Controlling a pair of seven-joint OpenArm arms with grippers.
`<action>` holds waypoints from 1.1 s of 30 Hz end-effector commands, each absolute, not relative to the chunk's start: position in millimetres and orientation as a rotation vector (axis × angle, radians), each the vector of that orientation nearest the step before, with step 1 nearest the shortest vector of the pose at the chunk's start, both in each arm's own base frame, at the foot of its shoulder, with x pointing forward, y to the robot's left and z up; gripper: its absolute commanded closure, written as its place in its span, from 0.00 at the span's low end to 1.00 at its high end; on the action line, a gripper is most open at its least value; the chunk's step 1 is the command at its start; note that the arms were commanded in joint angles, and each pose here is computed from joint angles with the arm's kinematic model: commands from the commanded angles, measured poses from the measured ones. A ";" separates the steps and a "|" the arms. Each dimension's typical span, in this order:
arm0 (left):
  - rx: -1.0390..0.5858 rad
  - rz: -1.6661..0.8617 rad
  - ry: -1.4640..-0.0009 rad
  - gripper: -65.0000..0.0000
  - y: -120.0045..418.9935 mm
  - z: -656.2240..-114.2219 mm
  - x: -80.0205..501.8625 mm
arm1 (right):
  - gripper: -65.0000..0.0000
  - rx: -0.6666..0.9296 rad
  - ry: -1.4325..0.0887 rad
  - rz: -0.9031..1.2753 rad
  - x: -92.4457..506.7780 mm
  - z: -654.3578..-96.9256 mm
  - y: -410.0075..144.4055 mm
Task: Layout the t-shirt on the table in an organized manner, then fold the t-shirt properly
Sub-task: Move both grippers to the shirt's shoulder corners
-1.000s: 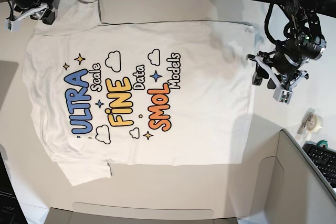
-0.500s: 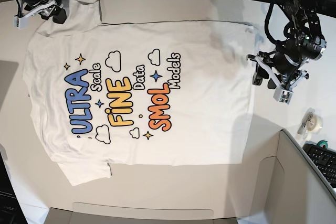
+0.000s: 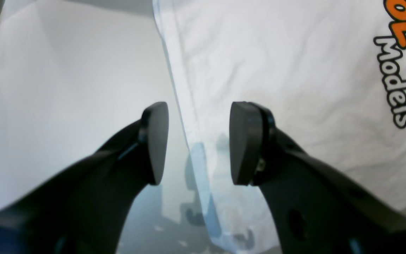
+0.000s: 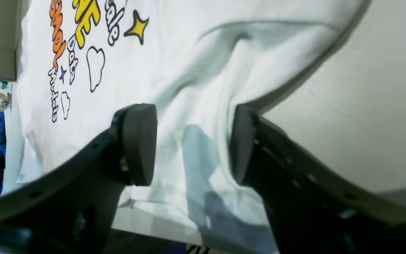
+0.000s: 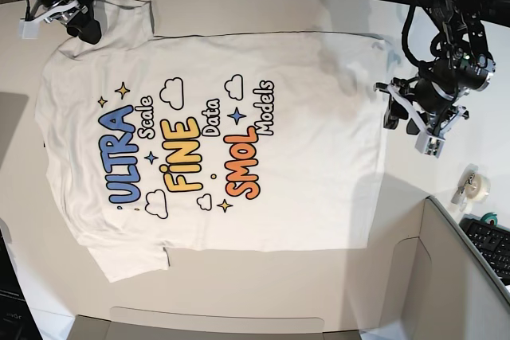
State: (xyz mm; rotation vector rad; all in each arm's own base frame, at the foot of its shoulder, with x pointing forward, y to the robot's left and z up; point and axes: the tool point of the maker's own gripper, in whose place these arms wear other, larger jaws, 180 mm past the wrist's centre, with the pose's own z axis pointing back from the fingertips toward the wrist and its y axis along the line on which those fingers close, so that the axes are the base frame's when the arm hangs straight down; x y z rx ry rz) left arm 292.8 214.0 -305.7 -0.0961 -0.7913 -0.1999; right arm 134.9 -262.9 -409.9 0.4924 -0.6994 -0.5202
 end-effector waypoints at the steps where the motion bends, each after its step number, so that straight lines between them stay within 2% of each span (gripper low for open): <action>1: -0.088 -0.211 -0.825 0.57 215.4 -295.7 298.0 | 0.48 0.387 -0.263 -0.508 55.6 -465.7 -246.4; 3: -0.088 -0.211 -0.825 0.57 215.4 -295.7 298.0 | 0.48 0.387 -0.263 -0.508 55.6 -465.7 -246.4; 5: -0.086 -0.208 -0.825 0.57 216.8 -295.3 297.9 | 0.53 0.387 -0.260 -0.509 54.2 -465.9 -246.4; 7: -0.083 -0.204 -0.827 0.57 218.3 -294.8 298.0 | 0.67 0.387 -0.260 -0.509 54.2 -465.9 -246.4; 9: -0.080 -0.200 -0.828 0.57 219.7 -294.0 298.3 | 0.91 0.384 -0.258 -0.511 53.7 -466.2 -246.8; 10: -0.075 -0.188 -0.833 0.57 223.3 -292.7 298.5 | 1.00 0.382 -0.257 -0.510 54.0 -466.3 -247.1; 15: -0.057 -0.018 -0.852 0.56 261.0 -288.5 289.1 | 1.00 0.400 -0.245 -0.475 58.0 -468.1 -238.3; 20: -0.285 0.238 -0.734 0.46 291.9 -310.6 252.6 | 1.00 0.403 -0.248 -0.478 58.7 -468.5 -236.7; 24: -0.438 0.372 -0.712 0.46 299.5 -326.9 237.1 | 1.00 0.402 -0.251 -0.478 59.2 -468.4 -237.0; 33: -0.513 0.484 -0.556 0.46 287.4 -377.2 195.6 | 1.00 0.400 -0.265 -0.475 65.9 -466.8 -239.8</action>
